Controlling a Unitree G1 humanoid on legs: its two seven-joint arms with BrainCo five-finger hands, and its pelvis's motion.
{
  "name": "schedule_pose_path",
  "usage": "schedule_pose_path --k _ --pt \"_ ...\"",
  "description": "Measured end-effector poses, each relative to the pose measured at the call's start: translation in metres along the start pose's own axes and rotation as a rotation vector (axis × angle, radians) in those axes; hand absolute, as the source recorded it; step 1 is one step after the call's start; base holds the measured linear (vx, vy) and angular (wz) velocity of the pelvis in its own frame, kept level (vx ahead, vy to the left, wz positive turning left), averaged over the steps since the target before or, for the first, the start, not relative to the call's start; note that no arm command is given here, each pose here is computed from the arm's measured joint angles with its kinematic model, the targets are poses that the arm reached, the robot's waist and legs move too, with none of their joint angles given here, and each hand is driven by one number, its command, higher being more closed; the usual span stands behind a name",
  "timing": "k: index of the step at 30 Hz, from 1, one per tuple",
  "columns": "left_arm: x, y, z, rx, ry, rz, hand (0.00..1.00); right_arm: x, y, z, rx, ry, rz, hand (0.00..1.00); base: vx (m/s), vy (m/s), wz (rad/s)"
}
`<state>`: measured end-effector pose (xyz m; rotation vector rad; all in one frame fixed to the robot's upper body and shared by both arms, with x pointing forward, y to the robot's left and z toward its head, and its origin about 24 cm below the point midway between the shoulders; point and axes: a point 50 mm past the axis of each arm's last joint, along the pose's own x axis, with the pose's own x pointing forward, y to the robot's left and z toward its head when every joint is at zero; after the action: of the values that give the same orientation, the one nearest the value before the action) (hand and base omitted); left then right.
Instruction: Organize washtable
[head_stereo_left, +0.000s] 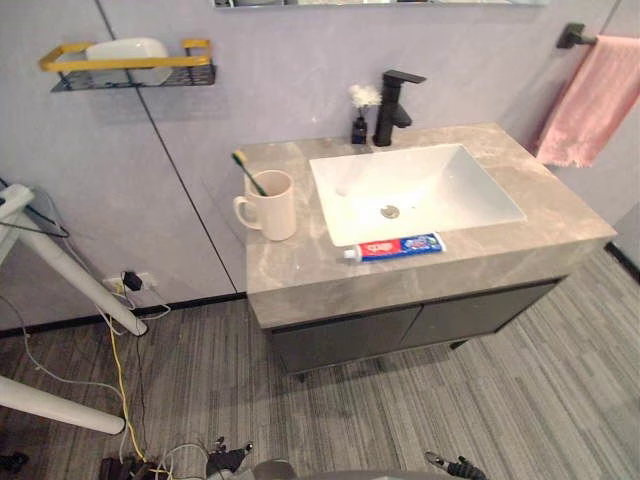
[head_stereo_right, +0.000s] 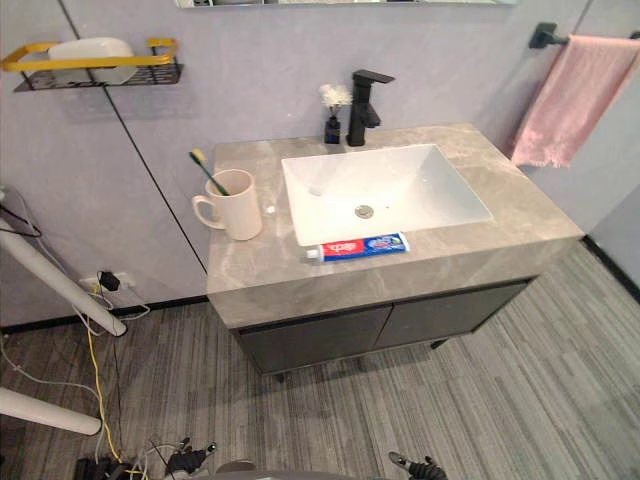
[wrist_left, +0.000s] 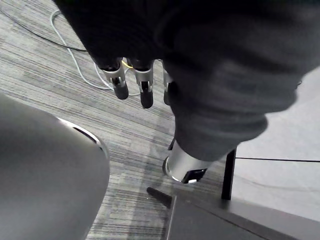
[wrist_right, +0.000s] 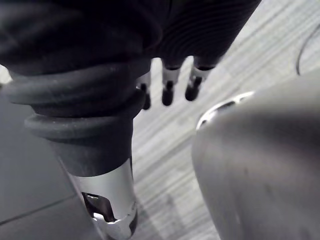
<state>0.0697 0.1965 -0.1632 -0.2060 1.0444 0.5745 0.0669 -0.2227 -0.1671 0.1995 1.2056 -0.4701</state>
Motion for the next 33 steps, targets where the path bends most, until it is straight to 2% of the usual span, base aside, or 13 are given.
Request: schedule_pose_path --k 7,9,14,20,21,33 --pt "0.000 -0.007 0.001 0.031 -0.005 -0.032 0.00 0.001 -0.014 0.001 -0.019 0.013 -0.057 0.00 -0.08 -0.135 0.06" --pt "0.000 -0.006 0.001 0.053 -0.008 -0.037 0.00 0.001 -0.017 0.000 0.019 0.014 -0.071 0.00 -0.08 0.067 0.07" --pt "0.003 -0.001 0.011 0.093 -0.039 -0.036 0.00 -0.003 -0.007 -0.025 0.100 0.075 -0.058 0.00 -0.09 0.093 0.28" --pt "0.003 0.002 0.015 0.079 -0.060 -0.025 0.00 -0.004 0.005 -0.022 0.117 0.046 -0.037 0.00 -0.02 0.054 0.09" --pt "0.001 0.008 0.006 0.045 -0.041 -0.002 0.00 -0.007 0.010 -0.028 0.014 0.016 -0.026 0.00 0.00 0.000 0.00" --pt "0.002 0.015 0.012 0.020 -0.068 0.022 0.00 -0.008 0.011 -0.028 -0.010 0.003 -0.036 0.00 0.01 -0.006 0.08"
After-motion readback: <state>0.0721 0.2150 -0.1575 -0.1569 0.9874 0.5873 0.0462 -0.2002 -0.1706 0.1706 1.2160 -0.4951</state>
